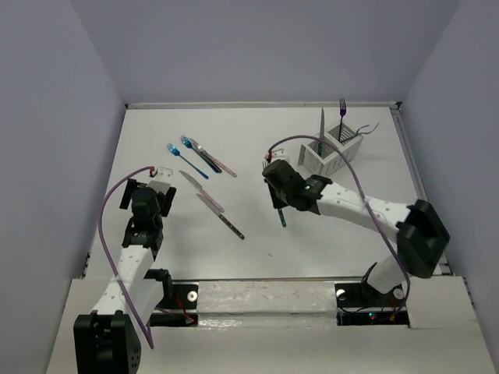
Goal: Sort the eating utensils into containers
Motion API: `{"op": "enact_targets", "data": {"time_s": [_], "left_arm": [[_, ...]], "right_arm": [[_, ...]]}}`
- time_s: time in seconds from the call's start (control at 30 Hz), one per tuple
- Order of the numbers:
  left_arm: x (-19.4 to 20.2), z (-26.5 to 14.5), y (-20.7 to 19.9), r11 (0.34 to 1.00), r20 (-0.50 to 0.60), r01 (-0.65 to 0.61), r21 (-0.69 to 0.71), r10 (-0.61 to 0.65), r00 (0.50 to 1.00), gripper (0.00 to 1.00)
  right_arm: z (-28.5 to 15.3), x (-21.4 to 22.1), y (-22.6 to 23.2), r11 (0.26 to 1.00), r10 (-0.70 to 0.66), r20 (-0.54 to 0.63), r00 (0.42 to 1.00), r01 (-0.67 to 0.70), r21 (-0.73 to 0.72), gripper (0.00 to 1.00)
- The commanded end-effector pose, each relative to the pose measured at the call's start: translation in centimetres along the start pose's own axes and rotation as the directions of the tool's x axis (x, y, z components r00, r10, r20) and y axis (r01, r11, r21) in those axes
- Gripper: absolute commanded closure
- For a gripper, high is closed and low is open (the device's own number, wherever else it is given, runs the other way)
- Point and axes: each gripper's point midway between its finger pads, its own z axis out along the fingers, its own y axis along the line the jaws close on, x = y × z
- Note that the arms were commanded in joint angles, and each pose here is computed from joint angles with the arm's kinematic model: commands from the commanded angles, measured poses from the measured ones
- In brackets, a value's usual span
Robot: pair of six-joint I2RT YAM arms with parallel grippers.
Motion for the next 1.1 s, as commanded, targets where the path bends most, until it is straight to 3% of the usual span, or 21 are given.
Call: {"op": "enact_targets", "data": {"time_s": [0.0, 0.03, 0.07, 0.2, 0.23, 0.3, 0.47, 0.63, 1.07], "left_arm": [[-0.5, 0.3, 0.1, 1.000, 0.008, -0.018, 0.006, 0.018, 1.000, 0.01], [-0.5, 0.4, 0.0, 0.999, 0.001, -0.027, 0.017, 0.027, 1.000, 0.01], [-0.8, 0.3, 0.0, 0.999, -0.001, -0.045, 0.031, 0.045, 0.999, 0.01], [-1.6, 0.8, 0.3, 0.996, -0.014, -0.075, 0.045, 0.076, 0.997, 0.01], [-1.8, 0.9, 0.2, 0.996, -0.015, -0.077, 0.051, 0.077, 0.997, 0.01], [-2.3, 1.1, 0.1, 0.996, -0.008, -0.073, 0.060, 0.074, 0.997, 0.01], [-1.9, 2.0, -1.3, 0.994, -0.013, -0.045, 0.102, 0.047, 0.999, 0.01], [-0.9, 2.4, -1.8, 0.994, -0.031, -0.044, 0.104, 0.047, 0.998, 0.01], [-0.1, 2.6, -2.4, 0.992, -0.045, -0.049, 0.117, 0.055, 0.998, 0.01]], "right_arm": [[-14.3, -18.6, -3.2, 0.988, 0.130, 0.719, 0.682, -0.151, -0.035, 1.00], [-14.7, -19.5, -6.3, 0.982, 0.081, 0.767, 0.636, -0.184, 0.049, 1.00], [-16.8, -21.5, -8.8, 0.958, 0.114, 0.837, 0.535, -0.282, 0.049, 1.00], [-17.7, -24.9, -19.3, 0.884, 0.106, 0.919, 0.380, -0.459, 0.088, 1.00], [-18.6, -25.5, -22.5, 0.852, 0.081, 0.950, 0.301, -0.516, 0.091, 1.00], [-18.5, -26.1, -24.4, 0.836, 0.010, 0.959, 0.284, -0.528, 0.148, 1.00], [-14.9, -27.7, -27.6, 0.788, -0.104, 0.930, 0.353, -0.541, 0.293, 1.00], [-10.8, -26.1, -31.7, 0.718, -0.139, 0.888, 0.438, -0.573, 0.395, 1.00], [-0.3, -22.2, -32.3, 0.766, -0.064, 0.798, 0.599, -0.483, 0.425, 1.00]]}}
